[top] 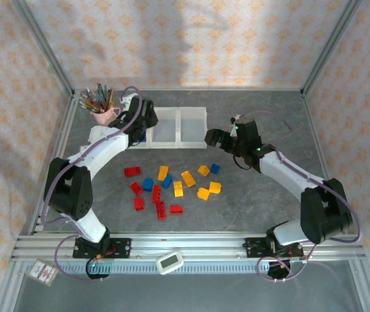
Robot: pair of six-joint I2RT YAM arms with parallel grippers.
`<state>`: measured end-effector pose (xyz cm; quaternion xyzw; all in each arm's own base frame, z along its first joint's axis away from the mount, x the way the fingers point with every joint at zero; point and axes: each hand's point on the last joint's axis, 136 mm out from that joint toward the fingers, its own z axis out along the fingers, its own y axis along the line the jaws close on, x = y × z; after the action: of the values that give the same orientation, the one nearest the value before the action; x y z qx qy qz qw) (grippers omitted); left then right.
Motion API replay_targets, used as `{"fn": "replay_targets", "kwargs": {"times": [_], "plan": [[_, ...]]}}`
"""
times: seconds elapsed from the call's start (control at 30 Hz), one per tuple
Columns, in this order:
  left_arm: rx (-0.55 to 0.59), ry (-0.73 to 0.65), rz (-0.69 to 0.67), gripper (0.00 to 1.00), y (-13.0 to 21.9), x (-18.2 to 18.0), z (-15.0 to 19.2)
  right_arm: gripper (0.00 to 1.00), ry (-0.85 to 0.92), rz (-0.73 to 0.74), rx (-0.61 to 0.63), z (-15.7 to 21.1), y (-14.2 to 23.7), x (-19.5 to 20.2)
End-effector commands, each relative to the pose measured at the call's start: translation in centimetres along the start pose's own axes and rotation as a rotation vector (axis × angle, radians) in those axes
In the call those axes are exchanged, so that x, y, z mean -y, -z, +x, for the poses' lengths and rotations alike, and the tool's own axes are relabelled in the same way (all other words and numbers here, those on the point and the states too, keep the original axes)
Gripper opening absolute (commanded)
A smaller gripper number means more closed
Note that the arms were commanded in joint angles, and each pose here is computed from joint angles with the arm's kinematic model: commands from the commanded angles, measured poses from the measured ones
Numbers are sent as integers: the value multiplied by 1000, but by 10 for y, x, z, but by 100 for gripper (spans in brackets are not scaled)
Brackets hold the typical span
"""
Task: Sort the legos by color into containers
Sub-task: Pick up the lego from the center of the table.
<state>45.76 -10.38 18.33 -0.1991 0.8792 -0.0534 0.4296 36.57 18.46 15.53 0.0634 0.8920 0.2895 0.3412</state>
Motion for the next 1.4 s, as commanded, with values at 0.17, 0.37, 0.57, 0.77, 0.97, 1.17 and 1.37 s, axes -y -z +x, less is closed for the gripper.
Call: {"fn": "replay_targets", "kwargs": {"times": [0.17, 0.37, 0.57, 0.77, 0.97, 1.17, 1.37], "plan": [[-174, -60, 208, 67, 41, 66, 88, 100, -43, 95, 35, 15, 31, 36], [-229, -114, 299, 67, 71, 108, 133, 100, -93, 153, 44, 28, 48, 63], [-300, -174, 360, 67, 88, 146, 178, 100, -148, 233, 47, 46, 55, 92], [-375, -250, 358, 67, 82, 174, 218, 100, -245, 252, 41, 55, 57, 120], [-381, -338, 279, 66, 52, 185, 236, 100, -290, 267, 65, 55, 62, 135], [-385, -400, 243, 63, 30, 196, 246, 100, -297, 269, 73, 56, 63, 139], [-405, -449, 212, 61, 13, 199, 260, 100, -297, 270, 71, 58, 63, 141]]}}
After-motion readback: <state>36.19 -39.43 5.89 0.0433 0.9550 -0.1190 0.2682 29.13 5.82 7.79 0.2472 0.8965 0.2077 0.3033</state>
